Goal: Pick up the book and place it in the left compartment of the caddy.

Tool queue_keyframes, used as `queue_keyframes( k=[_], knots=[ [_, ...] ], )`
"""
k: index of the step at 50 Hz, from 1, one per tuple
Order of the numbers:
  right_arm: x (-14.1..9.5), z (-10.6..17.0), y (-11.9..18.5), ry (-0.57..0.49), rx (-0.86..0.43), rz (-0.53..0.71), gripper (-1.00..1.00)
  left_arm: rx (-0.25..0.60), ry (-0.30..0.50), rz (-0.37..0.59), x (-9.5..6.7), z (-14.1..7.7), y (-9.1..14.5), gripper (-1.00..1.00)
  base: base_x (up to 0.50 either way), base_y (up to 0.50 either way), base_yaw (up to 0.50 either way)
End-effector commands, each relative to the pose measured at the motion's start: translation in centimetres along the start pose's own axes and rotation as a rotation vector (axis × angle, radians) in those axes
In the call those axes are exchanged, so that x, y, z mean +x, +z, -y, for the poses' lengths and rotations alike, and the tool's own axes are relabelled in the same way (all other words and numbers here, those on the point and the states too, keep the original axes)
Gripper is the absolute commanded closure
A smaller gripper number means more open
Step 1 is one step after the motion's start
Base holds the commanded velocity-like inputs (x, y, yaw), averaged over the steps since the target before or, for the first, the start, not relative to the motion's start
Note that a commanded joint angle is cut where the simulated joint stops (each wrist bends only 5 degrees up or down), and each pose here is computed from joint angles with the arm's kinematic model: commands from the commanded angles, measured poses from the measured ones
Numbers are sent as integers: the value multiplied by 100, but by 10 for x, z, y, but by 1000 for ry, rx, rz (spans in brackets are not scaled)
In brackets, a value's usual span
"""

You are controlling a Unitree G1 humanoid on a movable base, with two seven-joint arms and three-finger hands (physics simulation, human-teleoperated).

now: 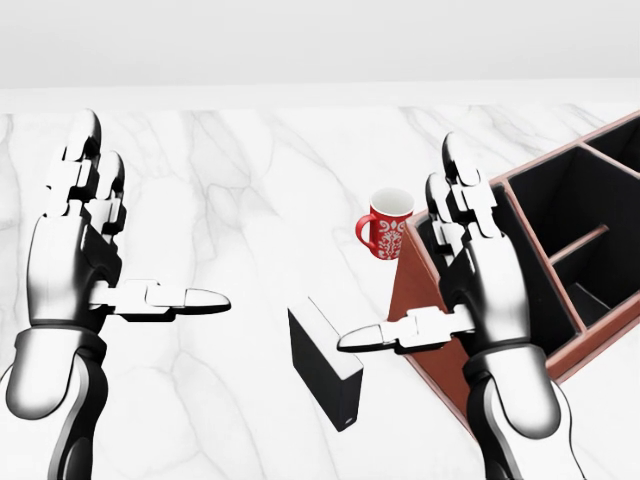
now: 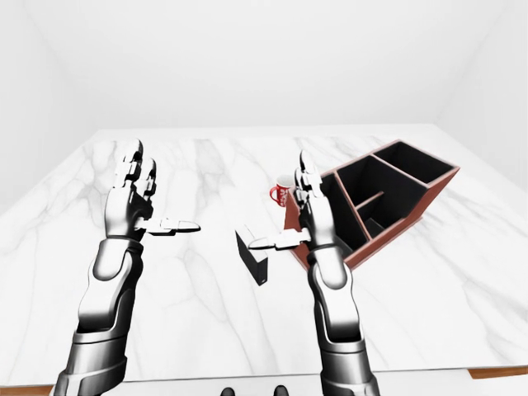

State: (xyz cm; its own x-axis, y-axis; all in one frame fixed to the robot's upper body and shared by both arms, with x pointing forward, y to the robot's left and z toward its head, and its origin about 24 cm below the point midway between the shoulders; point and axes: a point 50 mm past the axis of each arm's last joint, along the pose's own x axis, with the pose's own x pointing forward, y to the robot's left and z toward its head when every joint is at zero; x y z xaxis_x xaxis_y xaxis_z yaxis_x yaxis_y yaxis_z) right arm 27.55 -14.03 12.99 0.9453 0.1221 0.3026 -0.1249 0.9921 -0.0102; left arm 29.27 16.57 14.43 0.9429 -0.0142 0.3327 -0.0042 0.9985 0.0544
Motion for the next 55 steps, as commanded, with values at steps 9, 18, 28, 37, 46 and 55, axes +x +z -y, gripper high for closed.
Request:
queue_keyframes(
  k=[9,18,28,37,46,55],
  knots=[
    [-13,-21,-7,120,10,-34,-100,0,6,-5,-2,-1,-1,-100,0,0,0],
    [-11,-27,-35,154,9,-151,-100,2,5,-3,-4,0,-1,-100,0,0,0],
    [-11,-32,-72,183,16,-310,-100,0,6,-11,-4,-1,-3,-100,0,0,0],
    [-11,-33,-97,192,0,-385,-100,-2,9,-14,-6,-1,-3,-100,0,0,0],
    [-4,-33,-111,191,-18,-407,-100,-4,11,-16,-7,-1,-4,-100,0,0,0],
    [-3,-33,-120,186,-24,-438,-100,-6,11,-18,-8,-1,-4,-100,0,0,0]
  ],
)
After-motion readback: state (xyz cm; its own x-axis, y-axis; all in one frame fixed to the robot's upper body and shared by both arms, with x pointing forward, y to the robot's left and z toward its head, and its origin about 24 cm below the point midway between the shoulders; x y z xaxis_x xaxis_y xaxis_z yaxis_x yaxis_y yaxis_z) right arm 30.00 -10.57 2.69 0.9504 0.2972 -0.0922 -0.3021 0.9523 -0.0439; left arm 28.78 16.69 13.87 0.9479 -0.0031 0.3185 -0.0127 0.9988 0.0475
